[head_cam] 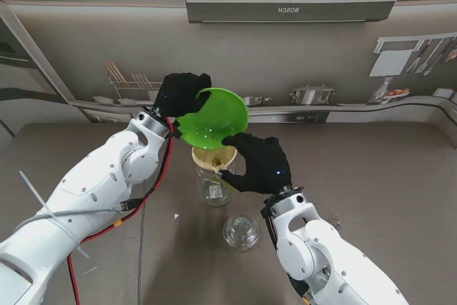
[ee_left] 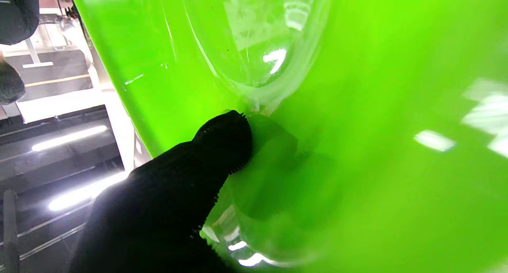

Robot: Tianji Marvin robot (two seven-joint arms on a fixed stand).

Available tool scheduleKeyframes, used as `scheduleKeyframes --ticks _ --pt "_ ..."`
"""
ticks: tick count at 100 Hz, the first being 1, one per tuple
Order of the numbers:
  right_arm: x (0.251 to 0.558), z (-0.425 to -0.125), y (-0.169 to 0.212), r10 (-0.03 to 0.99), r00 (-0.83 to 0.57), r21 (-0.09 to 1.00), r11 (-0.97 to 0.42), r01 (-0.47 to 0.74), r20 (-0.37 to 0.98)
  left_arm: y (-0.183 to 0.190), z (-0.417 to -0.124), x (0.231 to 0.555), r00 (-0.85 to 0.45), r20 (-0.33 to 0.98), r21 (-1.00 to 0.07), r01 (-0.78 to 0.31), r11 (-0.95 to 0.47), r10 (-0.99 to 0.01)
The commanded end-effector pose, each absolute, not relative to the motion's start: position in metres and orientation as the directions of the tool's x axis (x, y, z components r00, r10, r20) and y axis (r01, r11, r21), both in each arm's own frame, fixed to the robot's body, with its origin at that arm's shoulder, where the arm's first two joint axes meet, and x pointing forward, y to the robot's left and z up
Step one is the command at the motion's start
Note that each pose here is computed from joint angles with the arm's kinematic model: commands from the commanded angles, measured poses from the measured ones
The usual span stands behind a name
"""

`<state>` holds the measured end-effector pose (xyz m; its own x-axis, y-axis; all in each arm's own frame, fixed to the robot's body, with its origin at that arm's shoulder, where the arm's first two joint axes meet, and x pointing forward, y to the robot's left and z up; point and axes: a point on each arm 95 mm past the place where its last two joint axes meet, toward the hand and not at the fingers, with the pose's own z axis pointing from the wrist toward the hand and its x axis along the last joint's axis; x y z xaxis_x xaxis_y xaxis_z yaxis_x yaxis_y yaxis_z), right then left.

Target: Pour mung beans into a glass jar with a funnel

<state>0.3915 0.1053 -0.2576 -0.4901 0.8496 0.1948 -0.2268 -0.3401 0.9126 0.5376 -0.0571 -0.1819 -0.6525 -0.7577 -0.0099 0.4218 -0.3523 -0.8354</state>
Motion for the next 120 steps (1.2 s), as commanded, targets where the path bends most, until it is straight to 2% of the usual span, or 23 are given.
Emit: scheduleKeyframes --ticks 1,62,80,100,120 --pt "0.389 -0.259 0.108 0.847 -0.492 0.917 -0.339 -0.212 0.2 -0.059 -0.175 0.537 -0.659 -0.026 -0.833 0.43 -0.349 -0.752" --pt "0.389 -0.262 0.105 0.847 -0.489 0.92 -0.339 -0.197 0.207 -0.059 -0.175 0.532 -0.64 -0.048 -0.83 0.453 -0.325 -0.767" --pt "0.391 -0.264 0.103 0.848 -0.486 0.922 -0.337 -0.19 0.21 -0.058 -0.183 0.533 -0.626 0.015 -0.844 0.41 -0.346 -0.779" --pt "0.391 -0.265 0.102 0.849 -0.488 0.926 -0.328 -0.188 0.202 -0.053 -0.186 0.537 -0.604 0.021 -0.856 0.401 -0.327 -0.797" --pt "0.392 -0.265 0.101 0.85 -0.487 0.927 -0.325 -0.185 0.201 -0.045 -0.186 0.537 -0.536 0.172 -0.839 0.36 -0.409 -0.826"
